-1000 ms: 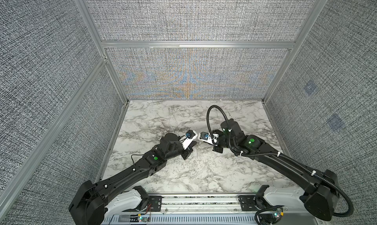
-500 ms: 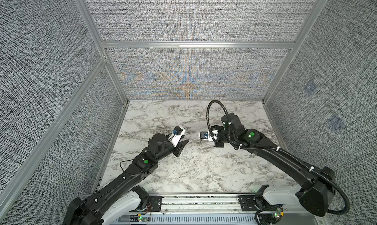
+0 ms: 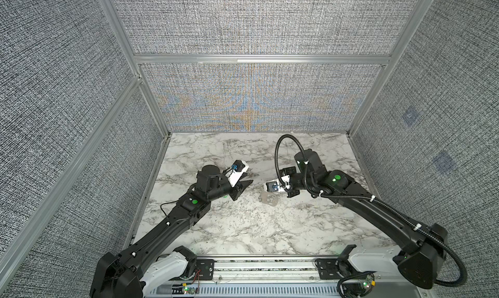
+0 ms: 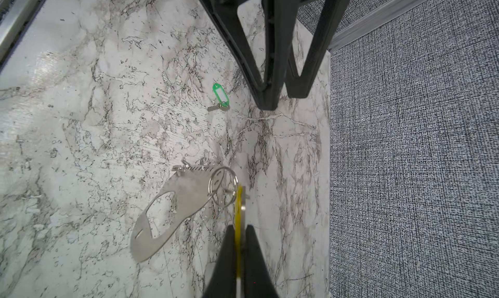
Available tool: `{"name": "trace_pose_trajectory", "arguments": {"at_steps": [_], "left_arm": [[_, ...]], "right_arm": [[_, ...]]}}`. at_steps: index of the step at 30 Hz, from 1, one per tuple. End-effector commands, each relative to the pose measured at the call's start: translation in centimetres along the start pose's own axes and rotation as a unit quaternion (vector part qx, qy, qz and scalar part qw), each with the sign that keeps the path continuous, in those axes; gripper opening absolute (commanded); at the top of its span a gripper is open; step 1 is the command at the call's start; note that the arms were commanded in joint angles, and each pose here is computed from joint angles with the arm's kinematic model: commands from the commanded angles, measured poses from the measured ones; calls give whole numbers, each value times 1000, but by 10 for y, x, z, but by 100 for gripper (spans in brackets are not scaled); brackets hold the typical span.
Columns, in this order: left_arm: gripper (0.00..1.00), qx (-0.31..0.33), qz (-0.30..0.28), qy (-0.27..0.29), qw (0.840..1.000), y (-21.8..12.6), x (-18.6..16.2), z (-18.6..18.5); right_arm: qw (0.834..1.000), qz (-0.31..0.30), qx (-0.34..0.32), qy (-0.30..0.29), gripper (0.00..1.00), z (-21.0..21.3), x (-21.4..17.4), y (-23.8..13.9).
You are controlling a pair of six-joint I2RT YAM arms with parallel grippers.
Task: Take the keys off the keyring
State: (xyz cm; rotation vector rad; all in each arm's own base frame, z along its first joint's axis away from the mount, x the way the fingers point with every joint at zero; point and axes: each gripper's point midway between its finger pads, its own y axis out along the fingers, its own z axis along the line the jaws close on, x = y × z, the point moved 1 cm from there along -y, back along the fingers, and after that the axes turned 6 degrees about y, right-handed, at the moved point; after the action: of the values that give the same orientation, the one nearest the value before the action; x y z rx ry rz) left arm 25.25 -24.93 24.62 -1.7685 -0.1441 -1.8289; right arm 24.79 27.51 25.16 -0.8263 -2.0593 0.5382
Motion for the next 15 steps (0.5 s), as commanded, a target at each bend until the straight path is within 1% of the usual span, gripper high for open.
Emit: {"name": "trace_pose_trajectory", "arguments": {"at_steps": [1, 4, 8, 10, 15], "left_arm": [[40, -54, -17, 20, 998, 1, 8, -15], [38, -91, -28, 22, 995, 1, 11, -26], [37, -134, -49, 26, 989, -2, 12, -42], [37, -143, -62, 19, 988, -5, 9, -48], [38, -129, -91, 3, 987, -9, 2, -50]], "right_arm": [[1000, -15, 8, -22, 0, 5, 7, -3], [1000, -13, 5, -22, 0, 5, 7, -4], [1000, 0, -6, 7, 0, -1, 6, -3], [1000, -3, -7, 16, 0, -1, 8, -4], [1000, -17, -10, 9, 0, 6, 14, -3]]}}
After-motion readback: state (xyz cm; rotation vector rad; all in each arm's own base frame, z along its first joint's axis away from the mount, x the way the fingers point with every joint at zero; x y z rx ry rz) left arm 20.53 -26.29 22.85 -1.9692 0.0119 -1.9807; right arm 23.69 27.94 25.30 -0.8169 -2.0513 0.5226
